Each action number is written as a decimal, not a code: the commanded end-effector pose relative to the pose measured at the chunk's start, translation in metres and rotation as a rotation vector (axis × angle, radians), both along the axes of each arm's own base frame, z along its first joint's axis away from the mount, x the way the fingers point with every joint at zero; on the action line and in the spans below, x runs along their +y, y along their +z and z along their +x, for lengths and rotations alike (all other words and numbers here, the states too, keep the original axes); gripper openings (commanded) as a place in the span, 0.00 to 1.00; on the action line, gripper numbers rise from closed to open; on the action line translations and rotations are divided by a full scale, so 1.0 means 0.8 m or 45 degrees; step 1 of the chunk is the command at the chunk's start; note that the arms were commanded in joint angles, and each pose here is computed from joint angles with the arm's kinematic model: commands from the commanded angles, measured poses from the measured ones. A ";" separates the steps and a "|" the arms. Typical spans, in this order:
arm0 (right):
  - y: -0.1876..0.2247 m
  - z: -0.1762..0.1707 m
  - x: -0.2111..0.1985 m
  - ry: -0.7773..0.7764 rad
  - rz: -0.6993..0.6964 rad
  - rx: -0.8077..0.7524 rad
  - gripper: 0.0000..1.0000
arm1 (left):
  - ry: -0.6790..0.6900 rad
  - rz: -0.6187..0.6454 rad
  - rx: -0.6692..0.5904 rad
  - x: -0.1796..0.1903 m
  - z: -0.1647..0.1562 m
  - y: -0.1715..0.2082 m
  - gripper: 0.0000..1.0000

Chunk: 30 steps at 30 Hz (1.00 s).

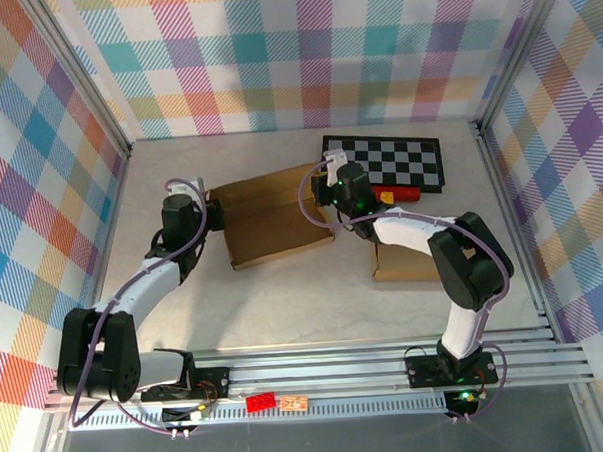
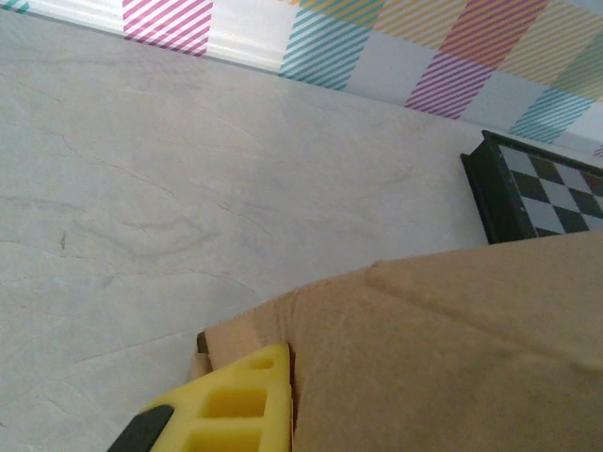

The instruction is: Fold the paper box

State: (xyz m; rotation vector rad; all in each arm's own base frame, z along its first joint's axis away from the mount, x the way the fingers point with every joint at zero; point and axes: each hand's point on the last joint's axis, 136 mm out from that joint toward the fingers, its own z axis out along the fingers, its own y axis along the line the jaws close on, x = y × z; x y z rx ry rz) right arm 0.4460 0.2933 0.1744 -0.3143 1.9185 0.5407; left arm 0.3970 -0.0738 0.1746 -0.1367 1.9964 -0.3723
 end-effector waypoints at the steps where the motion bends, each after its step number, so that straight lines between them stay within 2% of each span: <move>1: -0.008 -0.029 0.017 0.085 0.022 0.103 0.23 | -0.087 -0.102 -0.040 -0.023 -0.012 0.010 0.09; 6: 0.004 -0.040 0.010 0.057 0.055 0.181 0.35 | -0.077 -0.094 -0.033 -0.021 -0.021 0.008 0.10; 8: 0.011 -0.046 0.008 0.060 0.063 0.219 0.37 | -0.078 -0.082 -0.025 -0.021 -0.022 0.006 0.10; 11: 0.021 -0.061 0.016 0.116 0.108 0.312 0.49 | -0.088 -0.068 -0.016 -0.023 -0.021 0.004 0.09; 16: 0.030 -0.096 0.017 0.163 0.155 0.516 0.58 | -0.070 -0.043 -0.021 -0.019 -0.019 0.005 0.08; 25: 0.085 -0.161 -0.005 0.202 0.212 0.810 0.86 | -0.082 -0.037 -0.016 -0.024 -0.010 0.008 0.08; 30: 0.094 -0.175 -0.017 0.159 0.194 0.928 0.88 | -0.074 -0.031 -0.022 -0.023 -0.008 0.010 0.08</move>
